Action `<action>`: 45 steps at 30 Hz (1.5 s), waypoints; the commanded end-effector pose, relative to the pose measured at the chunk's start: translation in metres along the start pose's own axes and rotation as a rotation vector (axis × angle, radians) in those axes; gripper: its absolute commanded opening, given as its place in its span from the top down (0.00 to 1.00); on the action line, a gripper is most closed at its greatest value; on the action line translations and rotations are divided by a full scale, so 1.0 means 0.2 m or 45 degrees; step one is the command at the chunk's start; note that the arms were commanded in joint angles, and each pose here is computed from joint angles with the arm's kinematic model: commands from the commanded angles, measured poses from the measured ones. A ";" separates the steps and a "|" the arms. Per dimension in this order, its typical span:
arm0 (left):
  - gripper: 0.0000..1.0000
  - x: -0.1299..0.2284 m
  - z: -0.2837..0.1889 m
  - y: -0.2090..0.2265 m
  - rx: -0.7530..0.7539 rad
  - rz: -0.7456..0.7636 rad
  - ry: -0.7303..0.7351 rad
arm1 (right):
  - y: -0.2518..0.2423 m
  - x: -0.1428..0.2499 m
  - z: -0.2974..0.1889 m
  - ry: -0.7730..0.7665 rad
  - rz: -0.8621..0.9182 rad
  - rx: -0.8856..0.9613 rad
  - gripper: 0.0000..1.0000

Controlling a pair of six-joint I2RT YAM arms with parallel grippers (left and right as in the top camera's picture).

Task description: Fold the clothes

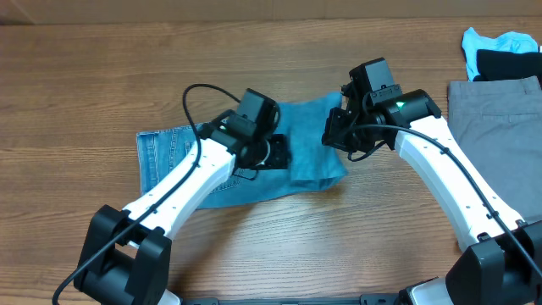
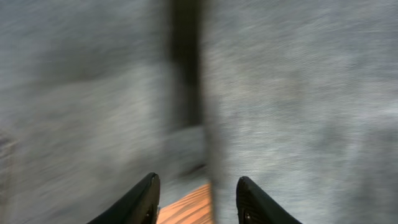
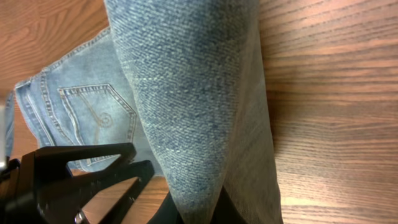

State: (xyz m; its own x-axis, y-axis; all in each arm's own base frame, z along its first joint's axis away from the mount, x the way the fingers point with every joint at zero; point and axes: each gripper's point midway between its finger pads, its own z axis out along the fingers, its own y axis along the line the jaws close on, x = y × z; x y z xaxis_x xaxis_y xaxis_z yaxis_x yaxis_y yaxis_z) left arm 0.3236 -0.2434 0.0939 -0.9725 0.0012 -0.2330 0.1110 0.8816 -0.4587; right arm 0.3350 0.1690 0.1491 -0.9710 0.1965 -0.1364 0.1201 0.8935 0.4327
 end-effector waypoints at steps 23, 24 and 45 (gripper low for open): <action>0.50 0.03 0.55 -0.18 0.352 -0.002 0.131 | 0.03 -0.02 -0.05 -0.024 -0.022 -0.010 0.96; 0.48 0.03 0.56 -0.19 0.356 0.004 0.130 | 0.03 -0.02 -0.05 -0.024 -0.019 -0.011 0.96; 0.37 -0.01 0.25 -0.19 0.324 0.077 0.092 | -0.03 -0.05 0.02 -0.068 -0.018 0.035 0.96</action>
State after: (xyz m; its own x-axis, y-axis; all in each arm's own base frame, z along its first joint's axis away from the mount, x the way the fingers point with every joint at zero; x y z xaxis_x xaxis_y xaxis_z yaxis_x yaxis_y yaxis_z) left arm 0.3316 -0.2995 0.0340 -0.9916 0.0576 -0.1157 0.1187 0.7592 -0.6400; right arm 0.3423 0.1640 0.1447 -0.9643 0.2008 -0.1729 0.1160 0.9066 0.4058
